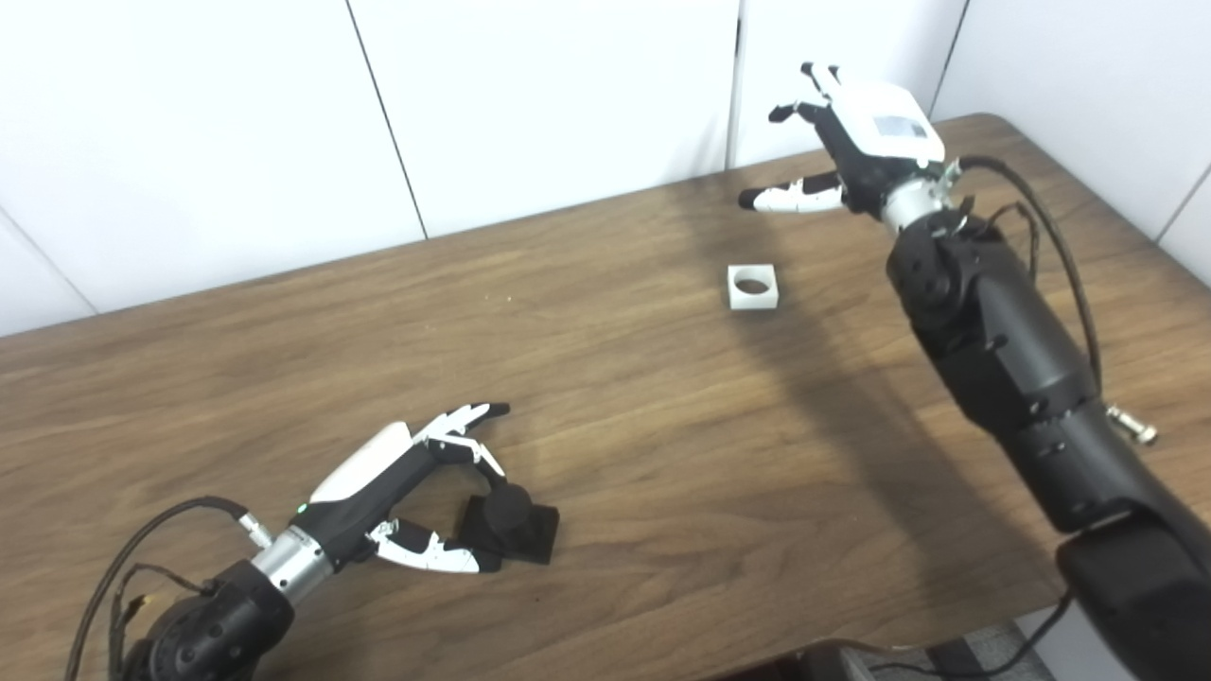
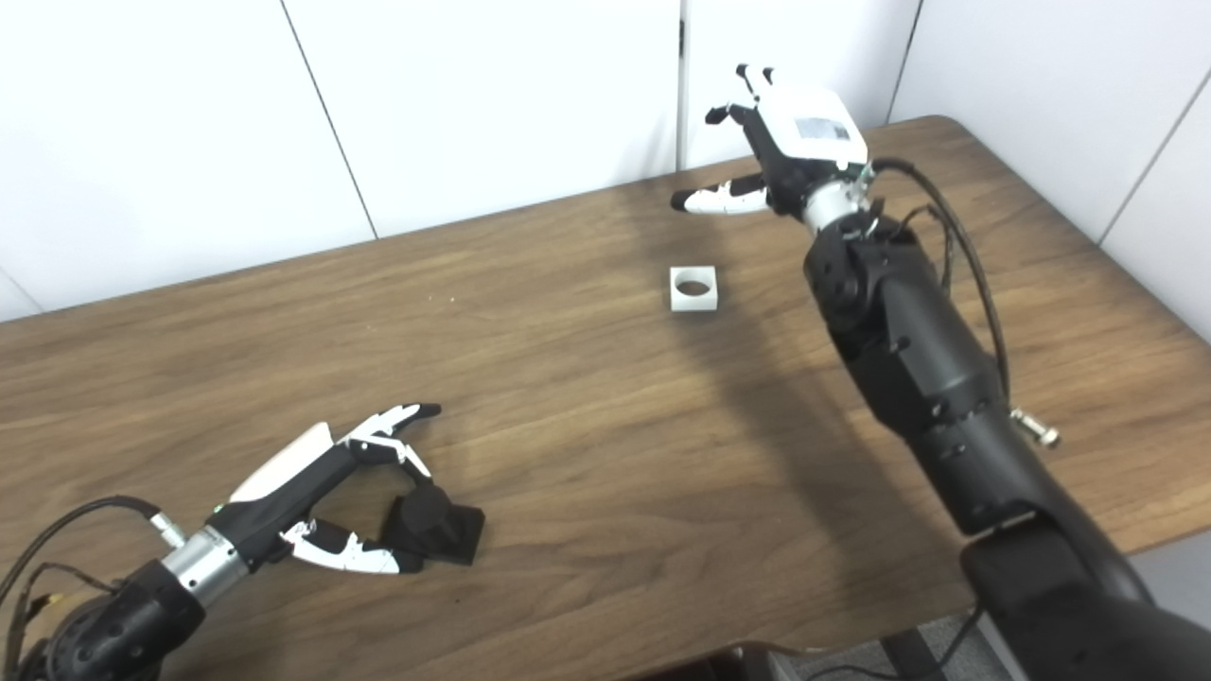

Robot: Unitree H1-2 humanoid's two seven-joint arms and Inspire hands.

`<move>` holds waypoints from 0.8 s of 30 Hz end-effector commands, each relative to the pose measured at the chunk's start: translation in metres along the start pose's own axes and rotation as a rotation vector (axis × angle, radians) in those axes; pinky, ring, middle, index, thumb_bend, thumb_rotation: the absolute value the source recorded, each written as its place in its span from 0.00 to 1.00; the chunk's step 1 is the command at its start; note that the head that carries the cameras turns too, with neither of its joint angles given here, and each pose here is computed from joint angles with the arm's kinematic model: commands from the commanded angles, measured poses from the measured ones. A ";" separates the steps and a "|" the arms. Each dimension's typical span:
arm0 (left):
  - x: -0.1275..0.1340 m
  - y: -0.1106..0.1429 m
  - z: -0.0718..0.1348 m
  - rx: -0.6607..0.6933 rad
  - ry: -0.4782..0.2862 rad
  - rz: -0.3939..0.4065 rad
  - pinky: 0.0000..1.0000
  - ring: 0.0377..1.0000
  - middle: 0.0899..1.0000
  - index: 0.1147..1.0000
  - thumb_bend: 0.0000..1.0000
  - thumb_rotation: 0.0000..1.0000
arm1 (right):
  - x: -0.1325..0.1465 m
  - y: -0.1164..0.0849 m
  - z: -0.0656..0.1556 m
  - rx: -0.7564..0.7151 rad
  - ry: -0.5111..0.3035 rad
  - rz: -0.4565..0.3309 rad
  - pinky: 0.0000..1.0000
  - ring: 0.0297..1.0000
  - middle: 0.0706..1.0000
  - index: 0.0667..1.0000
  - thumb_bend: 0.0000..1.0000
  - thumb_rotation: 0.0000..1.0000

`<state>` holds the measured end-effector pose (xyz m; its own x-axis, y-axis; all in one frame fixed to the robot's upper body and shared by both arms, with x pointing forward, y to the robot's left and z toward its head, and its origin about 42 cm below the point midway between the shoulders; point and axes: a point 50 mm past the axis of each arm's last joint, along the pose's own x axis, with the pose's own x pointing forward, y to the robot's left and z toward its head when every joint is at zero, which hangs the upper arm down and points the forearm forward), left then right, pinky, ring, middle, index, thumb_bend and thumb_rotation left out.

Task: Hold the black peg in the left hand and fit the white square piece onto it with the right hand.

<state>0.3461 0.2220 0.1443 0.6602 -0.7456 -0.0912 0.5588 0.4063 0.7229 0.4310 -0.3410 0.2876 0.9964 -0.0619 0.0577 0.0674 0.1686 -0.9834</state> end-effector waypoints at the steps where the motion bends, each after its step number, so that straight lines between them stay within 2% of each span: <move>1: -0.009 0.003 -0.006 0.021 0.046 -0.016 1.00 1.00 0.98 0.42 0.52 0.06 | 0.012 -0.032 -0.002 -0.004 -0.011 0.030 0.97 1.00 1.00 0.85 0.82 0.63; 5: -0.010 0.004 -0.007 0.024 0.053 -0.023 1.00 1.00 0.98 0.42 0.52 0.06 | 0.016 -0.029 -0.006 0.004 -0.012 0.164 0.96 1.00 1.00 0.87 0.89 0.63; 9: -0.010 0.004 -0.007 0.026 0.056 -0.022 1.00 1.00 0.98 0.42 0.52 0.06 | 0.017 -0.023 -0.009 -0.003 -0.007 0.243 0.94 1.00 1.00 0.86 0.98 0.71; 15: -0.010 0.004 -0.007 0.026 0.061 -0.022 1.00 1.00 0.98 0.42 0.52 0.06 | 0.013 -0.010 -0.009 -0.007 -0.022 0.276 0.94 1.00 1.00 0.86 1.00 0.77; 24: -0.009 0.006 -0.010 0.021 0.077 -0.026 1.00 1.00 0.99 0.42 0.52 0.06 | 0.009 0.008 -0.008 0.001 -0.019 0.324 0.99 1.00 1.00 0.86 0.99 0.75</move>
<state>0.3452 0.2226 0.1448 0.6661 -0.7395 -0.0971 0.5594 0.4092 0.7209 0.4343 -0.3478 0.2557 0.9478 0.0114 -0.3188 -0.3152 0.1864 -0.9305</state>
